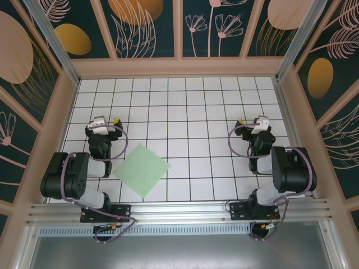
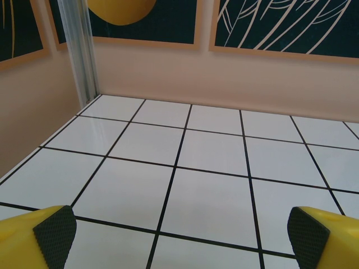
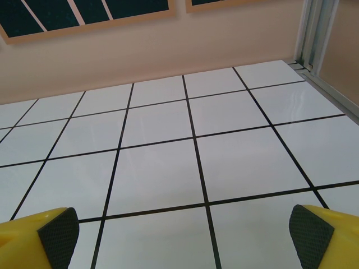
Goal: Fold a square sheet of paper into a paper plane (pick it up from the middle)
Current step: Move the square sheet of paper to the center of the table, then fold the square sheet of paper in half at the center of the table, then hold the square sheet of paper at the center of the table.
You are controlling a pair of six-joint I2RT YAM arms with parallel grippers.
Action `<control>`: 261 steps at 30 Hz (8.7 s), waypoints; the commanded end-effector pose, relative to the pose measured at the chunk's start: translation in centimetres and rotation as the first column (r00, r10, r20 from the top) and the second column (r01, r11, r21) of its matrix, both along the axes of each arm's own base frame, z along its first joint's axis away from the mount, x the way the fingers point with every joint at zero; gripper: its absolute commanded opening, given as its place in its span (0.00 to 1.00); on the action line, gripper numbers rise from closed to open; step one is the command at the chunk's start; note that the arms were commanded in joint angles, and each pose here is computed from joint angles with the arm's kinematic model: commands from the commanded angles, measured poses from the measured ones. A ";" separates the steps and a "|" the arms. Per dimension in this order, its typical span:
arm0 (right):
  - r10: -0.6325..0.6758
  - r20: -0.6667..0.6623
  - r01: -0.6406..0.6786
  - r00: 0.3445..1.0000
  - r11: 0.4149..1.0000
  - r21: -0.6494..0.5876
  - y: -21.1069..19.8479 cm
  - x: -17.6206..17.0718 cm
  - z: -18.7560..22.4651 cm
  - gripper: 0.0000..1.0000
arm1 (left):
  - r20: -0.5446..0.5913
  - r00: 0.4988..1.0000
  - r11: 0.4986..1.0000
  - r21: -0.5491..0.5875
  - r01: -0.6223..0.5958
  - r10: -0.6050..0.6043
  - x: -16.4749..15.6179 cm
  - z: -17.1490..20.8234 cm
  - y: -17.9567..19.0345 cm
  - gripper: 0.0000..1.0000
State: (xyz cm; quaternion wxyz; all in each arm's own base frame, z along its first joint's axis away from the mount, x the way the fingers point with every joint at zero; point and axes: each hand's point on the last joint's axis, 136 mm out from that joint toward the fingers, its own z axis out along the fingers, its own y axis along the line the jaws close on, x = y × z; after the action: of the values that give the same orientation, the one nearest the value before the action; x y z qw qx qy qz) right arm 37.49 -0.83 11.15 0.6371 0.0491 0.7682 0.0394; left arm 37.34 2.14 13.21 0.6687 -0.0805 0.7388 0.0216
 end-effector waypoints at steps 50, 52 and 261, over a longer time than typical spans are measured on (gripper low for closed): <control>0.514 -0.738 -0.870 0.438 0.448 -0.205 45.2 -9.3 -8.6 0.97 | -0.241 0.944 0.900 -0.319 -0.295 0.224 2.6 10.6 3.0 0.99; 0.495 -0.744 -0.865 0.448 0.451 -0.220 44.9 -9.0 -9.0 0.97 | -0.242 0.943 0.900 -0.316 -0.298 0.227 2.7 10.6 3.1 0.99; 0.326 -0.818 -0.127 0.474 0.945 0.302 23.1 -1.5 -7.8 0.65 | -0.244 0.834 0.685 -0.701 0.200 -0.494 3.9 0.6 -13.4 0.98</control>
State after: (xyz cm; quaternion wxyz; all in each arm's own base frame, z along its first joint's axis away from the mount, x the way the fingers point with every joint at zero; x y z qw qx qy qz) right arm 35.45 23.61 3.33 0.1456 0.0138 0.9672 0.2076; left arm 40.73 -10.24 12.73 0.4127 -0.1744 0.8292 -0.3342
